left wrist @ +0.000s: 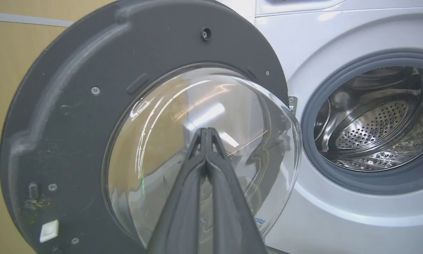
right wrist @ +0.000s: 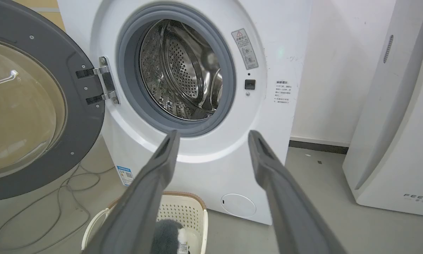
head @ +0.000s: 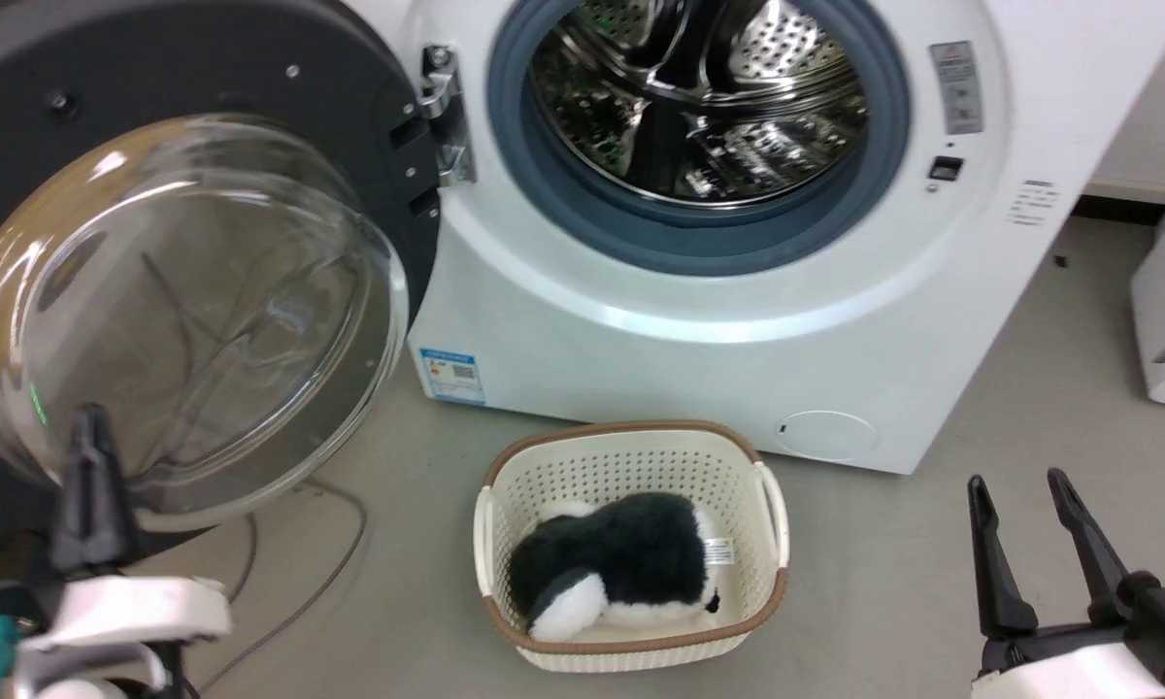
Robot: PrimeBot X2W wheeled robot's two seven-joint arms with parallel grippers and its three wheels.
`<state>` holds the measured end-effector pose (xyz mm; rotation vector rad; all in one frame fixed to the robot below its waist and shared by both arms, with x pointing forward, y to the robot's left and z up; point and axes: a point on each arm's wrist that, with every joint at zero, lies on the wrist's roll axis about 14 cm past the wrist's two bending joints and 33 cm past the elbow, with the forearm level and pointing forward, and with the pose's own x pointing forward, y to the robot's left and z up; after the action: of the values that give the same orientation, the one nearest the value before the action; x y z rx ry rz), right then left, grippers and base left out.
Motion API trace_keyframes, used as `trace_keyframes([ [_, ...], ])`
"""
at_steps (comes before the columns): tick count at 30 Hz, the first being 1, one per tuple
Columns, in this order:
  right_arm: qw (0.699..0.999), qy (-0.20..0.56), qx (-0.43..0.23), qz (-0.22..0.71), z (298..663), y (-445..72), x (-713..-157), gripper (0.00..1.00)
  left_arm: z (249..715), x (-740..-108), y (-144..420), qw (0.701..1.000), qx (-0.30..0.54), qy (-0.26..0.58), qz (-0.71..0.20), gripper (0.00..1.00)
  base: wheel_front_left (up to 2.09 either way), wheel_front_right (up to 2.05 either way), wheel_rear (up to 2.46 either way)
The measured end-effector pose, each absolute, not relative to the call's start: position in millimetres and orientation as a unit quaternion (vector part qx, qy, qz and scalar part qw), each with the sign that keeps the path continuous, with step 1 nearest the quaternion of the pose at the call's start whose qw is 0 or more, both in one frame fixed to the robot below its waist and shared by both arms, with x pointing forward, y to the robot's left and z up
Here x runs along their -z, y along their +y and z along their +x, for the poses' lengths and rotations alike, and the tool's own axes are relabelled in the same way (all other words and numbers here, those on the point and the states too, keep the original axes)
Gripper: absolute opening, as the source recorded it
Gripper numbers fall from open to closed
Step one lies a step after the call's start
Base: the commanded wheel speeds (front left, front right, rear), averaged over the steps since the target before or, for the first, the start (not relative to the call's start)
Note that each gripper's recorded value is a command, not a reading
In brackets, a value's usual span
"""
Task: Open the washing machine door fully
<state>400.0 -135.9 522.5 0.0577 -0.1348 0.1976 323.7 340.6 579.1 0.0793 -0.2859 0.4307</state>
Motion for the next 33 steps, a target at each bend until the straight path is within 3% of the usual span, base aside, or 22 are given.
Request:
trace_keyframes([
  [2, 0.993, -0.067, -0.092, 0.027, 396, -141, -523, 1.0, 326, -576, 327, 0.971, -0.191, -0.139, 0.034, 0.0, 0.0, 0.0, 0.0],
  [3, 0.993, -0.069, -0.088, 0.027, 395, -144, -524, 1.0, 328, -576, 320, 0.973, -0.18, -0.14, 0.033, 0.08, 0.0, 0.0, 0.0],
  [4, 0.993, -0.071, -0.085, 0.026, 393, -146, -526, 1.0, 330, -576, 314, 0.975, -0.17, -0.14, 0.033, 1.0, 0.0, 0.0, 0.0],
  [18, 0.995, -0.084, -0.044, 0.02, 369, -175, -534, 1.0, 354, -547, 239, 0.993, -0.054, -0.105, -0.004, 1.0, 0.0, 0.0, 0.0],
  [30, 0.997, -0.081, -0.009, 0.016, 347, -197, -532, 1.0, 368, -524, 212, 0.997, -0.02, -0.069, -0.014, 1.0, 0.0, 0.0, 0.0],
  [31, 0.997, -0.08, -0.008, 0.016, 346, -198, -531, 0.0, 367, -521, 212, 0.998, -0.021, -0.065, -0.013, 0.0, 0.0, 0.0, 0.0],
  [33, 0.997, -0.079, -0.007, 0.016, 346, -198, -531, 0.0, 367, -520, 211, 0.998, -0.02, -0.064, -0.013, 0.0, 0.0, 0.0, 0.0],
])
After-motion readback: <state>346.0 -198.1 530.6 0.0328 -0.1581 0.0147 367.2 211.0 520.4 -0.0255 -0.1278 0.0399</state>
